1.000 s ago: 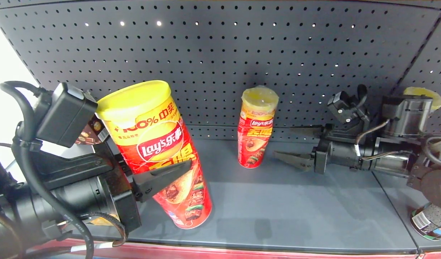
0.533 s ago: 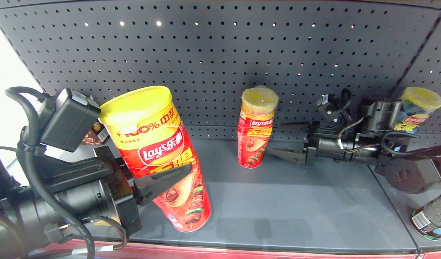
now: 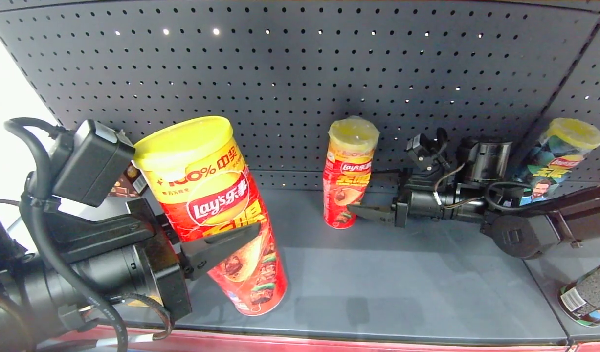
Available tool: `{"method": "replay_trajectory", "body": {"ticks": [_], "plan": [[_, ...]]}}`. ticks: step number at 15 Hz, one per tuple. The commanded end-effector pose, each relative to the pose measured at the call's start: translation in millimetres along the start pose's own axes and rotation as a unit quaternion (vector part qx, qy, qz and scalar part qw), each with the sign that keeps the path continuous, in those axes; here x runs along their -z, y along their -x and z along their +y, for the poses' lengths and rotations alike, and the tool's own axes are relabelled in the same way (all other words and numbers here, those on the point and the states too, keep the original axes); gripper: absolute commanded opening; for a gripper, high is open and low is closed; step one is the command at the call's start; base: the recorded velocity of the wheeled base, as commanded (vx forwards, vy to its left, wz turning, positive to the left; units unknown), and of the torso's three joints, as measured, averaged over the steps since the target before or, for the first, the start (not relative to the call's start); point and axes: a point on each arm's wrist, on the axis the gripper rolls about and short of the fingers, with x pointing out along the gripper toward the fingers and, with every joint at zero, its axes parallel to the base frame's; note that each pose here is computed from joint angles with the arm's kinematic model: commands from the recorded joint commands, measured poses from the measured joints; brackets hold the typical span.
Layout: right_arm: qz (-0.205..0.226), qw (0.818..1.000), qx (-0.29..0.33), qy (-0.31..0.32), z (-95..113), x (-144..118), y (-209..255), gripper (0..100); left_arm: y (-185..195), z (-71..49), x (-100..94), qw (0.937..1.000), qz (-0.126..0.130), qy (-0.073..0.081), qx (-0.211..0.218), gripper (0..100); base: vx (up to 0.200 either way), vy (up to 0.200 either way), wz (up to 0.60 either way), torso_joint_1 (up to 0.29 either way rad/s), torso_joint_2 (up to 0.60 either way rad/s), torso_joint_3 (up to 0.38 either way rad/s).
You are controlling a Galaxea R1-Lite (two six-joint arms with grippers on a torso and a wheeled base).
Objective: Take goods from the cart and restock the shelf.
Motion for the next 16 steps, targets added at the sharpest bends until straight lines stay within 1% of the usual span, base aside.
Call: {"method": "replay_trajectory", "body": {"ticks": [1, 5, 7, 9, 11, 14, 16], "plan": [[0.002, 1.0, -0.007, -0.002, 7.0, -0.5, 0.2, 100, 0.7, -0.1, 0.1, 1.0, 0.0, 0.0, 0.0, 0, 0.0, 0.0, 0.0, 0.0, 0.0, 0.0], [0.009, 1.0, -0.027, -0.009, 31.5, -1.7, 6.0, 100, 1.1, -0.1, 3.7, 1.0, 0.006, 0.001, -0.001, 0, 0.0, 0.0, 0.0, 0.0, 0.0, 0.0], [0.009, 0.999, -0.03, -0.009, 35.4, -3.0, 8.1, 100, 2.1, -0.1, 9.0, 0.9999, 0.014, 0.003, -0.001, 0, 0.0, 0.0, 0.0, 0.0, 0.0, 0.0], [0.011, 0.999, -0.028, -0.01, 37.9, -3.3, 11.0, 100, 4.6, -0.5, 10.2, 0.9999, 0.014, 0.003, -0.001, 0, 0.0, 0.0, 0.0, 0.0, 0.0, 0.0], [0.013, 1.0, -0.021, -0.011, 34.2, -1.6, 11.4, 100, 6.0, -0.8, 9.1, 0.9999, 0.011, 0.002, -0.001, 0, 0.0, 0.0, 0.0, 0.0, 0.0, 0.0], [0.013, 1.0, 0.004, -0.008, 15.6, 3.5, -1.4, 100, 6.0, -0.8, 9.3, 0.9999, 0.012, 0.002, -0.001, 0, 0.0, 0.0, 0.0, 0.0, 0.0, 0.0], [0.008, 1.0, 0.008, -0.003, 8.0, 3.0, -9.2, 100, 6.0, -0.8, 9.3, 0.9999, 0.012, 0.002, -0.001, 0, 0.0, 0.0, 0.0, 0.0, 0.0, 0.0]]}}
